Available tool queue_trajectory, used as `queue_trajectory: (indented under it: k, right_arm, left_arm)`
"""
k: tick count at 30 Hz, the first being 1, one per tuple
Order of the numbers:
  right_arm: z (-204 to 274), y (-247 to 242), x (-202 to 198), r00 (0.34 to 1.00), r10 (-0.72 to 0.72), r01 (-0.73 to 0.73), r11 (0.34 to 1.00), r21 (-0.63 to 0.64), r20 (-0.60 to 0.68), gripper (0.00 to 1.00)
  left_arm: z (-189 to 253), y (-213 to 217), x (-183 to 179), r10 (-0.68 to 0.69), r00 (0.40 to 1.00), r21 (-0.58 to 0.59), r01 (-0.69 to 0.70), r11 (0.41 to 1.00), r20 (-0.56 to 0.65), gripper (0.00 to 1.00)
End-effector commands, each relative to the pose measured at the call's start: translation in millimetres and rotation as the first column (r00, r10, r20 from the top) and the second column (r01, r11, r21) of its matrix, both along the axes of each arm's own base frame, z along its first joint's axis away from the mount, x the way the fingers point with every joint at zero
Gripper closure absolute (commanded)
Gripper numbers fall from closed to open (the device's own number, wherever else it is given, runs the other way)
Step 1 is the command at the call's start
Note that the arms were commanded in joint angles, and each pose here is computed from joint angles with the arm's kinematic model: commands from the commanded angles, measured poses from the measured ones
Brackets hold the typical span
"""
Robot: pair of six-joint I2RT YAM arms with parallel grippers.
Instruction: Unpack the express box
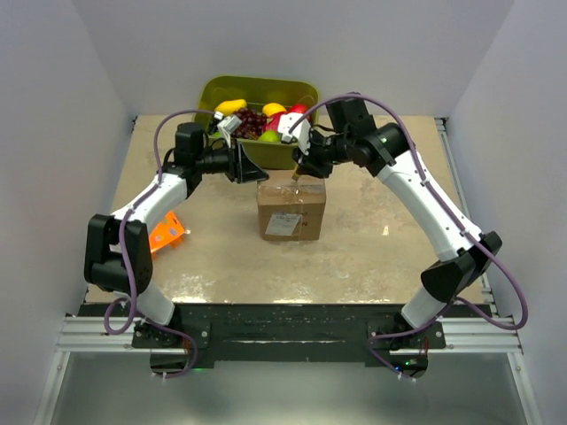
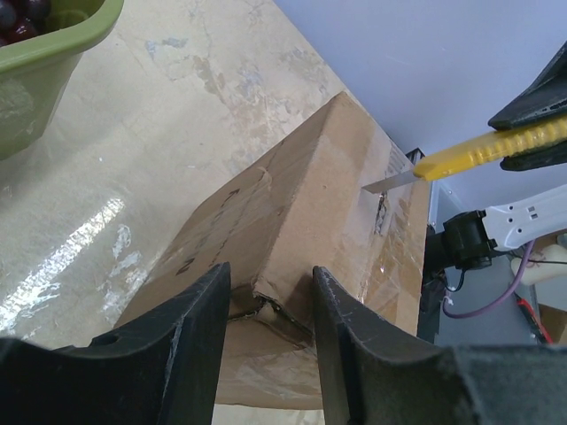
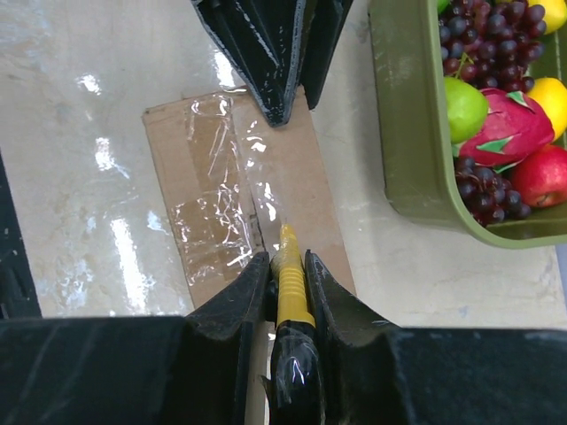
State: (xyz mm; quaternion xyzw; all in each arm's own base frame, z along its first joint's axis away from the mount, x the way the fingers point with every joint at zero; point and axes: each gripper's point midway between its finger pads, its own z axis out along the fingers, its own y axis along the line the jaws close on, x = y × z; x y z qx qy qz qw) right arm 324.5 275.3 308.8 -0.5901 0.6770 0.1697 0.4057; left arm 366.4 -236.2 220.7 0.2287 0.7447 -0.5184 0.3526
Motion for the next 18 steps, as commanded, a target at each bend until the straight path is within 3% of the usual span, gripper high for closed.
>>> queue_trajectory:
  k: [1, 7, 18]
  right_arm:
    - [28, 11, -15, 0.998, 0.065, -0.065, 0.993, 0.097, -0.005, 1.0]
    - [35, 16, -19, 0.997, 0.071, -0.066, 0.988, 0.136, -0.035, 1.0]
    - [15, 14, -5, 0.999, 0.033, -0.03, 0.995, 0.09, -0.033, 1.0]
  left_arm:
    - [-38, 5, 3, 0.028, 0.997, 0.075, -0.023, 0.997, -0.071, 0.55]
    - [-39, 4, 1, 0.023, 0.997, 0.074, -0.017, 0.997, -0.078, 0.55]
    - [-38, 4, -3, 0.02, 0.997, 0.073, -0.014, 0.997, -0.075, 0.55]
